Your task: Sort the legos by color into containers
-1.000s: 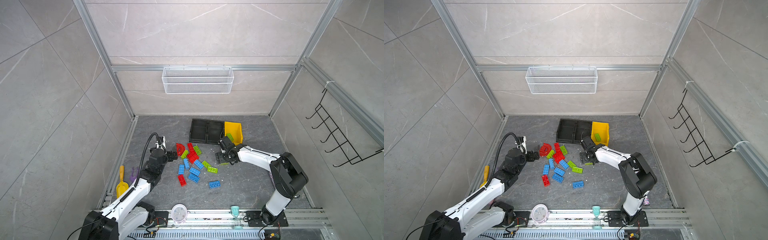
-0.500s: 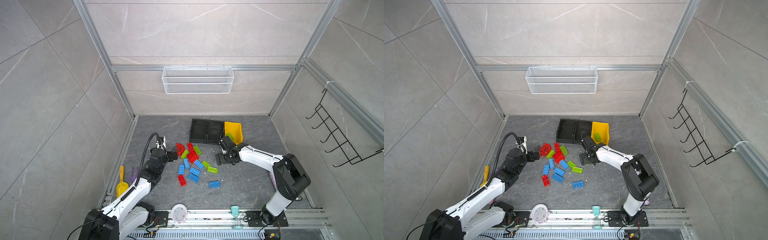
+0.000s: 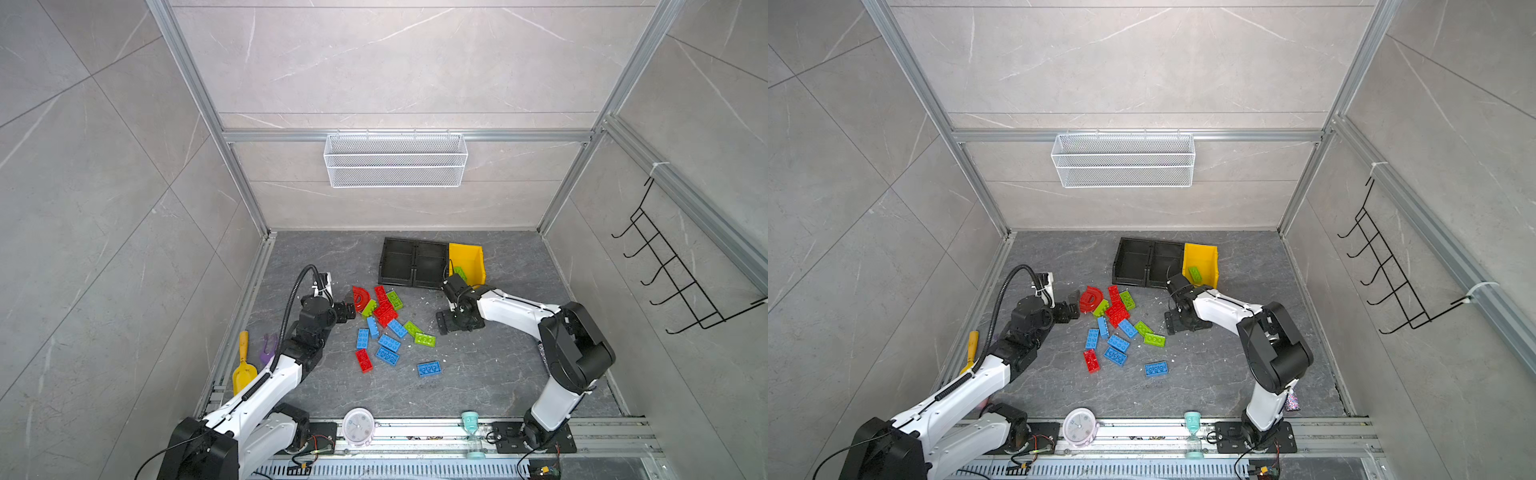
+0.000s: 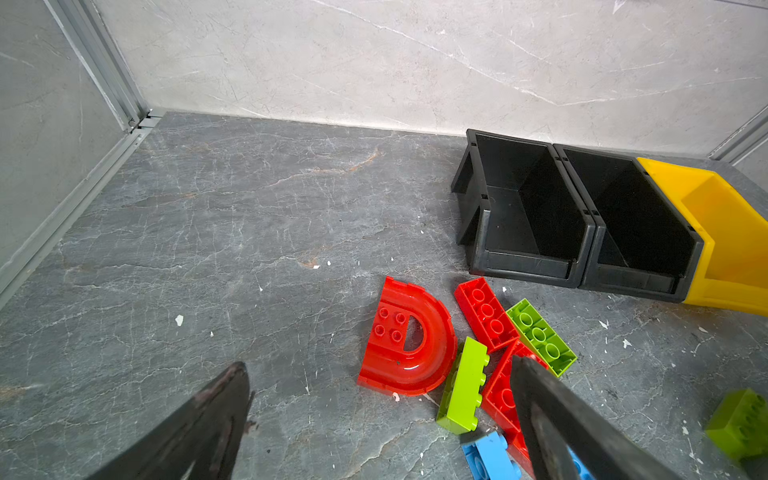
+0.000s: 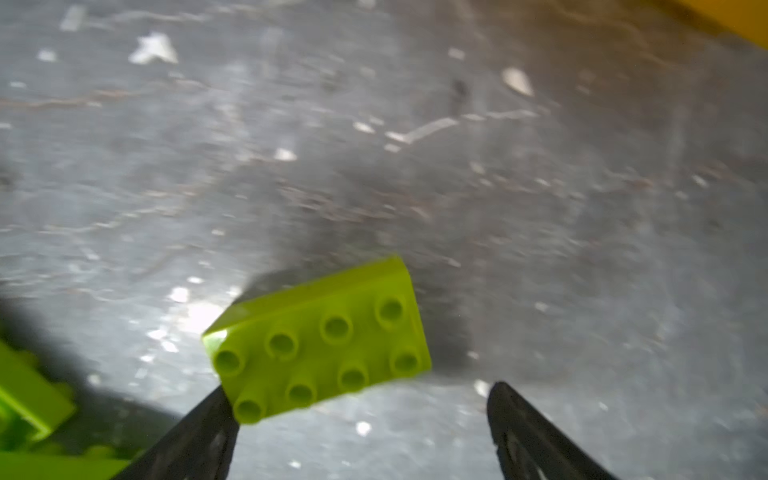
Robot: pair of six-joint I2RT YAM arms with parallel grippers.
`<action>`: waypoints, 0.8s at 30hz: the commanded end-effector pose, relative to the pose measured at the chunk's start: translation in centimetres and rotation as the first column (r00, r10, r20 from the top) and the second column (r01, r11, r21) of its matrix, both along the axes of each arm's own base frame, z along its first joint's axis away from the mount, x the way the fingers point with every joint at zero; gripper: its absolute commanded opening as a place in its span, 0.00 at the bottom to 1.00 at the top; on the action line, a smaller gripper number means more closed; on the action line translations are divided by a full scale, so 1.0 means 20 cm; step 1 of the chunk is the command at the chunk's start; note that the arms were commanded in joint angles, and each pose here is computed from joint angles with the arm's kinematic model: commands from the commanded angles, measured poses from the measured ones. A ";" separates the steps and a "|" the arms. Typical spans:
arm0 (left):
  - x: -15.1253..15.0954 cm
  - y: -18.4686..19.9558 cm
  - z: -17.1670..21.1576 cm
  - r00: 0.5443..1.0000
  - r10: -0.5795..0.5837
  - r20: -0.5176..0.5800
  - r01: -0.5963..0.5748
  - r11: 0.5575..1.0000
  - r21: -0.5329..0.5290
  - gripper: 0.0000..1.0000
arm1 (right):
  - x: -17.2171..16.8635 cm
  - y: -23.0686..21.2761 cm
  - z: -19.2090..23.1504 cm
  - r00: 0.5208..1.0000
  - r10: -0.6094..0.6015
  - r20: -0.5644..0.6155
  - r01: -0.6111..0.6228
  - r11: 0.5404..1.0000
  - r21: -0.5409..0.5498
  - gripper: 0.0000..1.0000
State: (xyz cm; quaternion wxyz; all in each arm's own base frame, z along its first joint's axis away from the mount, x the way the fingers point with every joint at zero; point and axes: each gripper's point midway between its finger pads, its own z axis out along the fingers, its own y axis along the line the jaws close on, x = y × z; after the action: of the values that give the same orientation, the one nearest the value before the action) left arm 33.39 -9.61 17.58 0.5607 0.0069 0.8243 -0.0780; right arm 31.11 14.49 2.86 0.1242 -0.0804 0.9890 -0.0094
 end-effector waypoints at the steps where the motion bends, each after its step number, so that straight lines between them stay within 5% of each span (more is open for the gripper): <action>1: 0.02 0.00 0.06 0.999 0.010 0.044 -0.010 1.000 -0.011 1.00 | -0.09 -0.14 0.06 0.998 -0.066 -0.019 0.066 0.997 -0.028 0.94; 7: 0.03 0.00 0.06 0.999 0.012 0.043 -0.011 1.000 -0.008 1.00 | -0.13 -0.26 0.14 0.991 -0.134 0.008 0.134 0.991 -0.018 0.92; 17: 0.02 0.01 0.06 0.999 0.010 0.045 -0.009 1.000 -0.008 1.00 | 0.00 0.07 0.16 0.993 -0.112 0.032 0.096 0.943 0.319 0.80; 24: 0.02 0.00 0.07 0.999 0.010 0.047 -0.009 1.000 -0.011 1.00 | 0.09 0.16 0.03 0.995 -0.098 -0.003 0.095 0.953 0.289 0.80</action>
State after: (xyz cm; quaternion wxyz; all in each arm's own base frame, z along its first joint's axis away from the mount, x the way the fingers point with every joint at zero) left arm 33.43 -9.63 17.39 0.5585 0.0074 0.8259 -0.0773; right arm 31.62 16.41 3.27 0.1307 -0.0159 0.9843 0.1174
